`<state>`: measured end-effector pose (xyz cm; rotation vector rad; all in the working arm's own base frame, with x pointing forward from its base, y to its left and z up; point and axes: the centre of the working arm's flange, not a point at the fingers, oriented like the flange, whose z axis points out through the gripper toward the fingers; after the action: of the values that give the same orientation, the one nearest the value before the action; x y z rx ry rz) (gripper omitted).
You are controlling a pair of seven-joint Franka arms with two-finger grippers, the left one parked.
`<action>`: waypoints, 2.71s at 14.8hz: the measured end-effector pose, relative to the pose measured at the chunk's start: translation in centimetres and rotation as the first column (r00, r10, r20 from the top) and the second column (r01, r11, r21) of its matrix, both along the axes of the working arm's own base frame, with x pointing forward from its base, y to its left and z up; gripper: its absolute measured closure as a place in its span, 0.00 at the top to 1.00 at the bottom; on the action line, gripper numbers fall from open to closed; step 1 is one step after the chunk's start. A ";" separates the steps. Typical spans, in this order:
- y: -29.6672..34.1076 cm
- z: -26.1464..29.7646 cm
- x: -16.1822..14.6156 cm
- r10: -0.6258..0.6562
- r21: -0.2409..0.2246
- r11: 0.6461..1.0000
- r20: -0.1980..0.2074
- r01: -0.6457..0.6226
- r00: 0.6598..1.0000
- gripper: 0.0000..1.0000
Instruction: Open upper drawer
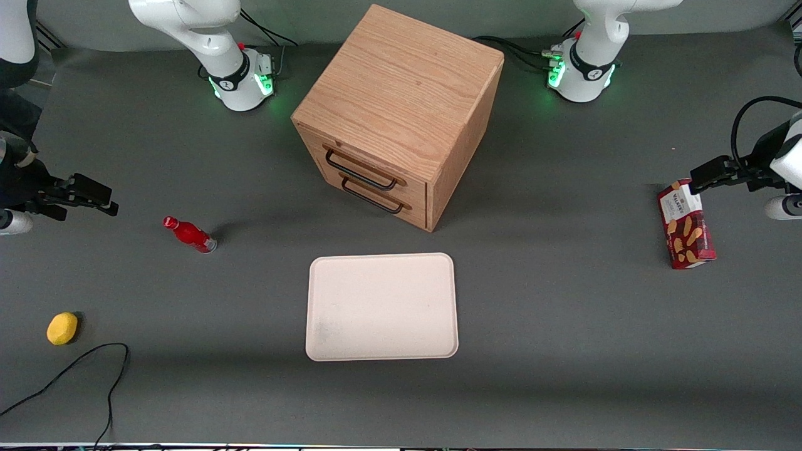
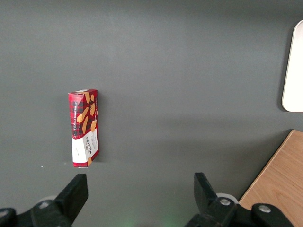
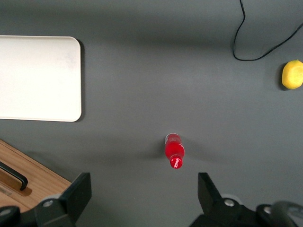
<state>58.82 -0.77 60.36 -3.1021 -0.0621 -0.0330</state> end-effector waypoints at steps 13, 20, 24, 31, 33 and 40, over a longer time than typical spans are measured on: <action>5.9 -1.7 5.5 0.091 -0.004 0.996 0.025 -0.091 0.996 1.00; 13.3 -1.7 5.5 0.206 -0.004 0.979 0.037 -0.206 0.978 1.00; 19.3 -1.6 4.0 0.300 -0.004 0.954 0.040 -0.300 0.953 1.00; 27.9 -2.4 1.2 0.518 -0.009 0.855 0.032 -0.518 0.855 1.00; 29.9 -3.0 0.5 0.561 -0.008 0.828 0.022 -0.561 0.828 1.00; 36.0 -4.3 -2.4 0.729 -0.021 0.685 0.003 -0.728 0.685 1.00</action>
<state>56.41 35.21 56.11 -2.8343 -1.2939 -0.0223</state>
